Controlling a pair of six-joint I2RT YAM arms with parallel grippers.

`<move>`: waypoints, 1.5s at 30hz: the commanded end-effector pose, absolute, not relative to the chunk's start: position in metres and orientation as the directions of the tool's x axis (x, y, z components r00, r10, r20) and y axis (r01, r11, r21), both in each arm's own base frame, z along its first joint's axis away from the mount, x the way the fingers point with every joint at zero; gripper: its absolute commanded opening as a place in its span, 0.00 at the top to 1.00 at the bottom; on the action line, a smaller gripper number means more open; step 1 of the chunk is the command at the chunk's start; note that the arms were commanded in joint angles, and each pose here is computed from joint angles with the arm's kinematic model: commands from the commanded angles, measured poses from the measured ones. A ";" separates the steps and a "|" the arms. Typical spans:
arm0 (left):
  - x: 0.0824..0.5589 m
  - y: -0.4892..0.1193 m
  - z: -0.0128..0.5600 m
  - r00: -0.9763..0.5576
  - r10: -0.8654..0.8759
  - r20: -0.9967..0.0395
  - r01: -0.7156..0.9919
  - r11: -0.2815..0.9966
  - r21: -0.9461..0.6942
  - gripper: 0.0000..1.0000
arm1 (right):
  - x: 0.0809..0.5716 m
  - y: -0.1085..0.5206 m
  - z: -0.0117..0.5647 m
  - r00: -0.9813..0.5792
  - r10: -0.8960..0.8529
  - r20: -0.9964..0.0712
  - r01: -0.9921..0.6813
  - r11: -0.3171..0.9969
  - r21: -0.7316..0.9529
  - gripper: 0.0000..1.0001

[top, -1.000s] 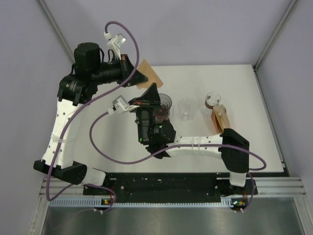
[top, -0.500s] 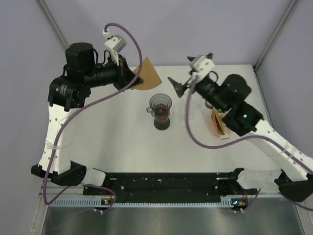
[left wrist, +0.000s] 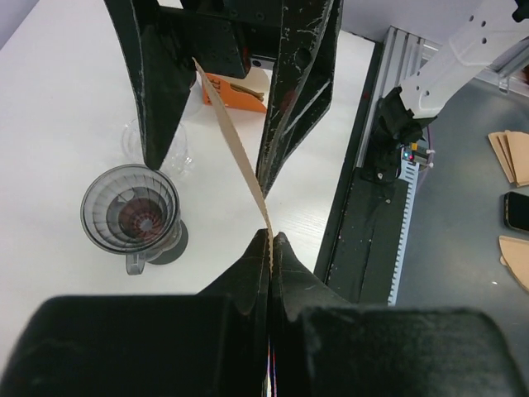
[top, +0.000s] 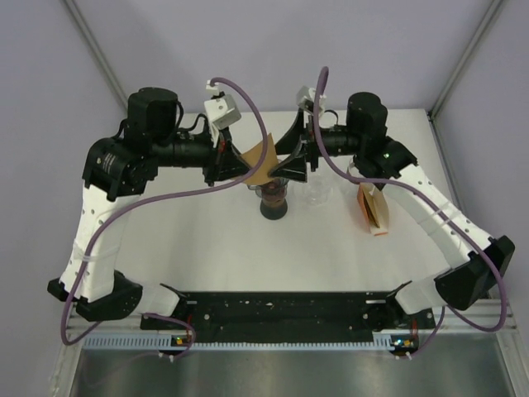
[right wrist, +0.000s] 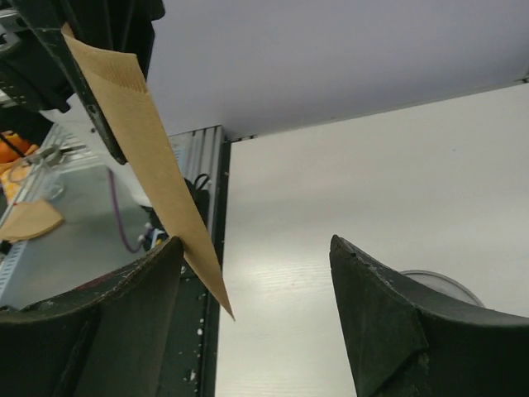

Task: Place the coffee filter in the dripper
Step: Adjust the coffee filter.

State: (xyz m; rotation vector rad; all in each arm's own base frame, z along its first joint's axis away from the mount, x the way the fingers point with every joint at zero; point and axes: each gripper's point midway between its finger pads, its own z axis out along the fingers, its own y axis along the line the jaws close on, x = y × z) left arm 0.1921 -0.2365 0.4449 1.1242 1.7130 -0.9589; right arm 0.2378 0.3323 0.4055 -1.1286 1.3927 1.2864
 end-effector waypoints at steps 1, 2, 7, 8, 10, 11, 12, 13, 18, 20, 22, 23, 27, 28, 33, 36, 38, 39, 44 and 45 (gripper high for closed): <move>0.181 -0.235 0.456 -0.156 0.290 -0.944 0.964 0.255 -0.081 1.00 | 0.192 0.326 0.447 -0.124 0.001 -0.992 -0.980 -0.154 0.122 0.30; 0.180 -0.237 0.455 -0.158 0.293 -0.943 0.965 0.249 -0.085 1.00 | 0.189 0.327 0.447 -0.126 0.000 -0.992 -0.978 -0.165 0.124 0.30; 0.181 -0.240 0.453 -0.158 0.300 -0.941 0.967 0.239 -0.087 1.00 | 0.176 0.334 0.442 -0.140 -0.019 -0.990 -0.962 -0.232 0.140 0.33; 0.181 -0.241 0.453 -0.158 0.300 -0.941 0.967 0.238 -0.086 1.00 | 0.175 0.335 0.441 -0.144 -0.022 -0.989 -0.961 -0.235 0.145 0.37; 0.180 -0.242 0.454 -0.155 0.298 -0.942 0.969 0.232 -0.086 1.00 | 0.175 0.340 0.438 -0.156 -0.031 -0.987 -0.957 -0.243 0.159 0.47; 0.180 -0.243 0.454 -0.153 0.298 -0.942 0.970 0.229 -0.085 1.00 | 0.174 0.343 0.438 -0.159 -0.033 -0.987 -0.955 -0.248 0.162 0.50; 0.178 -0.244 0.454 -0.153 0.299 -0.942 0.971 0.223 -0.087 1.00 | 0.173 0.346 0.437 -0.162 -0.037 -0.986 -0.952 -0.257 0.166 0.51; 0.179 -0.244 0.453 -0.154 0.301 -0.941 0.971 0.224 -0.087 1.00 | 0.174 0.347 0.436 -0.163 -0.040 -0.986 -0.951 -0.261 0.167 0.56; 0.177 -0.242 0.451 -0.146 0.314 -0.938 0.972 0.225 -0.075 0.99 | 0.172 0.345 0.441 -0.131 -0.022 -0.991 -0.958 -0.254 0.133 1.00; 0.176 -0.237 0.454 -0.116 0.318 -0.941 0.972 0.230 -0.042 0.69 | 0.173 0.340 0.444 -0.122 -0.012 -0.992 -0.965 -0.233 0.122 1.00; 0.178 -0.229 0.457 -0.091 0.319 -0.943 0.967 0.256 -0.007 0.43 | 0.174 0.332 0.449 -0.116 -0.001 -0.993 -0.971 -0.212 0.114 1.00; 0.180 -0.225 0.459 -0.074 0.316 -0.946 0.966 0.258 0.011 0.37 | 0.175 0.328 0.451 -0.116 0.003 -0.993 -0.973 -0.202 0.113 1.00; 0.176 -0.212 0.459 -0.012 0.335 -0.942 0.967 0.244 0.074 0.34 | 0.171 0.316 0.458 -0.108 0.018 -0.994 -0.978 -0.180 0.103 1.00; 0.176 -0.211 0.460 -0.003 0.337 -0.941 0.965 0.246 0.085 0.38 | 0.169 0.315 0.459 -0.108 0.019 -0.994 -0.978 -0.181 0.103 1.00; 0.187 -0.212 0.471 -0.024 0.294 -0.955 0.947 0.314 0.073 0.80 | 0.168 0.314 0.459 -0.117 0.020 -0.993 -0.978 -0.176 0.111 1.00; 0.171 -0.218 0.472 -0.005 0.276 -0.961 0.973 0.223 0.059 0.77 | 0.168 0.314 0.458 -0.119 0.019 -0.993 -0.978 -0.174 0.114 1.00; 0.160 -0.221 0.473 0.005 0.264 -0.965 0.985 0.164 0.050 0.71 | 0.168 0.314 0.458 -0.119 0.019 -0.993 -0.978 -0.173 0.114 1.00; 0.159 -0.222 0.473 0.002 0.259 -0.966 0.988 0.149 0.042 0.67 | 0.168 0.314 0.458 -0.119 0.020 -0.993 -0.979 -0.171 0.114 1.00; 0.158 -0.227 0.475 -0.018 0.240 -0.971 0.992 0.128 0.013 0.64 | 0.169 0.315 0.458 -0.124 0.019 -0.992 -0.978 -0.173 0.119 1.00; 0.159 -0.228 0.475 -0.025 0.234 -0.972 0.992 0.125 0.005 0.71 | 0.170 0.315 0.458 -0.124 0.019 -0.992 -0.978 -0.170 0.119 1.00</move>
